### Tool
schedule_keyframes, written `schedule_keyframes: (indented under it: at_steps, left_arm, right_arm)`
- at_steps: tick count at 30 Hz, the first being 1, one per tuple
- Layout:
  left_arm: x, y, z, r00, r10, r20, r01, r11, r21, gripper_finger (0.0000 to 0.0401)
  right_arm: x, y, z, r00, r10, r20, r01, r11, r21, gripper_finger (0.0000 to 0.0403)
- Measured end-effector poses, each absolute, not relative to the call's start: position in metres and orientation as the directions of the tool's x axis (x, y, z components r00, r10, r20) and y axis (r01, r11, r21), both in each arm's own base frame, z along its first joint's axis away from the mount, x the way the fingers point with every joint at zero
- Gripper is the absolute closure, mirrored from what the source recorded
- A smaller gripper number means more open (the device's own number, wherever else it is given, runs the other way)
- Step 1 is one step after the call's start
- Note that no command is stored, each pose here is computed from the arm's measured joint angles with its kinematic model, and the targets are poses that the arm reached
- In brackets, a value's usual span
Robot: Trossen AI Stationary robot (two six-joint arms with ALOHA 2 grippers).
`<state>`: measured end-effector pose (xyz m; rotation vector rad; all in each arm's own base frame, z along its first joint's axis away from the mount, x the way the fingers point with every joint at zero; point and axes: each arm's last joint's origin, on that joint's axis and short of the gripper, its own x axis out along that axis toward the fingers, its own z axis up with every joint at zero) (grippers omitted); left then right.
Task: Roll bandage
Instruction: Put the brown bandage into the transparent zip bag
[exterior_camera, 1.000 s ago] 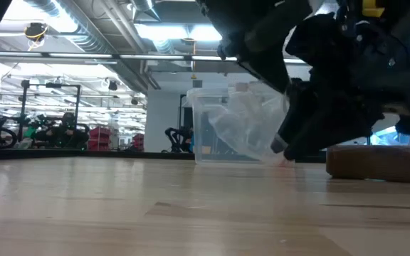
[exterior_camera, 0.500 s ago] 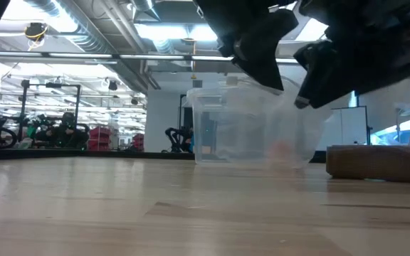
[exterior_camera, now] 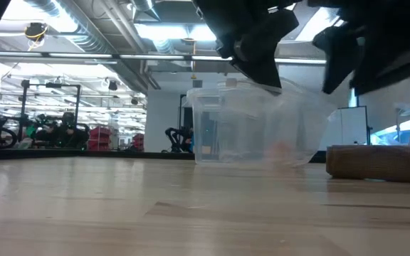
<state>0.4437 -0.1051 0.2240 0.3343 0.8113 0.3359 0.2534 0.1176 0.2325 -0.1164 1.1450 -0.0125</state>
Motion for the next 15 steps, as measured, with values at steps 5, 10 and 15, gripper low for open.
schedule_keyframes:
  at_steps: [5,10,15]
  left_arm:
    - [0.444,-0.105,0.224,0.642,0.414,-0.645,-0.171,0.898,0.406,0.0398]
    - [0.444,-0.105,0.224,0.641,0.415,-0.645,-0.172,0.898,0.406,0.0398]
    - [0.444,-0.105,0.224,0.642,0.415,-0.645,-0.173,0.898,0.405,0.0398]
  right_arm:
    - [0.231,0.121,0.229,0.365,-0.135,-0.921,-0.002,0.989,-0.146,0.0134]
    - [0.207,0.122,0.211,0.433,-0.219,-0.874,0.084,0.976,-0.203,0.0143]
    - [0.204,0.120,0.183,0.554,-0.160,-0.817,0.142,0.985,-0.097,0.0146]
